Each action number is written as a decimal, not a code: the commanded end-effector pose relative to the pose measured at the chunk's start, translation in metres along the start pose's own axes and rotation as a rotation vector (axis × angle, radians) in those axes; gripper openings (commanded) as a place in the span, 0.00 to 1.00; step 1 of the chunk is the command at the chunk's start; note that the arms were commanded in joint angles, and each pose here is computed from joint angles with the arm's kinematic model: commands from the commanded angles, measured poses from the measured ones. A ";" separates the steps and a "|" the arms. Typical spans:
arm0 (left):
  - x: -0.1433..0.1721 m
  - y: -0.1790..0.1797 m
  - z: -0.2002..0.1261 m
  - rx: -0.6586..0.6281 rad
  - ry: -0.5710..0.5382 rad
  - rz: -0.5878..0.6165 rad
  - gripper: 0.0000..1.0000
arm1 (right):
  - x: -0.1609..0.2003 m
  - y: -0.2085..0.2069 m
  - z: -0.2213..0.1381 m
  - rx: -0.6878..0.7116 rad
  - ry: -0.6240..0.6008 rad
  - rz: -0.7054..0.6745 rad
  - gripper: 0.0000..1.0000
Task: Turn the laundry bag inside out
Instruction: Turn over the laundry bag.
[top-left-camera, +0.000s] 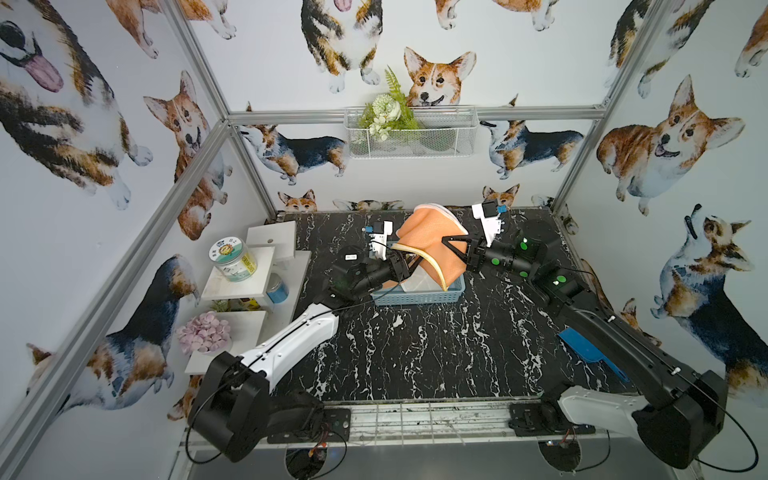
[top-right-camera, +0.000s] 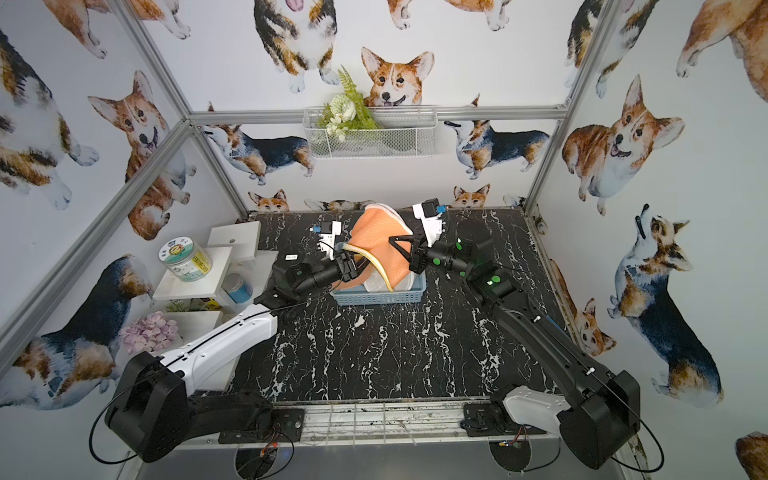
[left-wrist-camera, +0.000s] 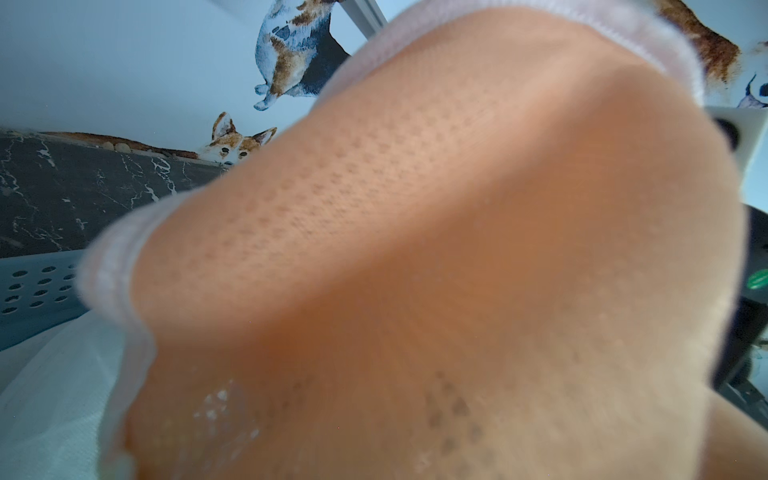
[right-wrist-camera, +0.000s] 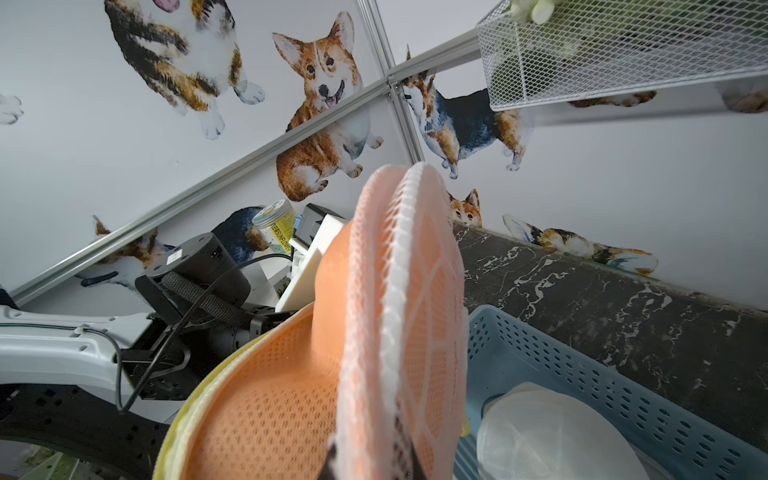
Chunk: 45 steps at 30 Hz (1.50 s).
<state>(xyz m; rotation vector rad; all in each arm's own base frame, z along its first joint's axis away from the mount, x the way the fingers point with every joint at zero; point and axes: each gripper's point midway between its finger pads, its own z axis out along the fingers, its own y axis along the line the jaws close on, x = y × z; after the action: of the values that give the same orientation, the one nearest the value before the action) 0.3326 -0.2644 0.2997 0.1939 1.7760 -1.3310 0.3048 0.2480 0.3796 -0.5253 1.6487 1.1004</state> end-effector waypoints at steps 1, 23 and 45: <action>-0.007 0.017 -0.005 -0.040 -0.009 -0.032 0.47 | -0.024 0.026 -0.011 -0.154 -0.086 0.021 0.00; 0.022 -0.065 -0.052 0.074 0.174 0.078 0.63 | -0.030 -0.041 -0.005 0.218 -0.063 0.062 0.00; -0.022 -0.057 0.005 0.115 -0.063 0.090 0.43 | -0.013 0.016 0.003 -0.005 -0.034 0.000 0.00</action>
<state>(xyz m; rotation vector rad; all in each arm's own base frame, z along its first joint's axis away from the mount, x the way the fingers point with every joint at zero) 0.3025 -0.2930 0.3549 0.3618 1.6432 -1.3634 0.3088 0.2512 0.3821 -0.4565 1.6967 1.0625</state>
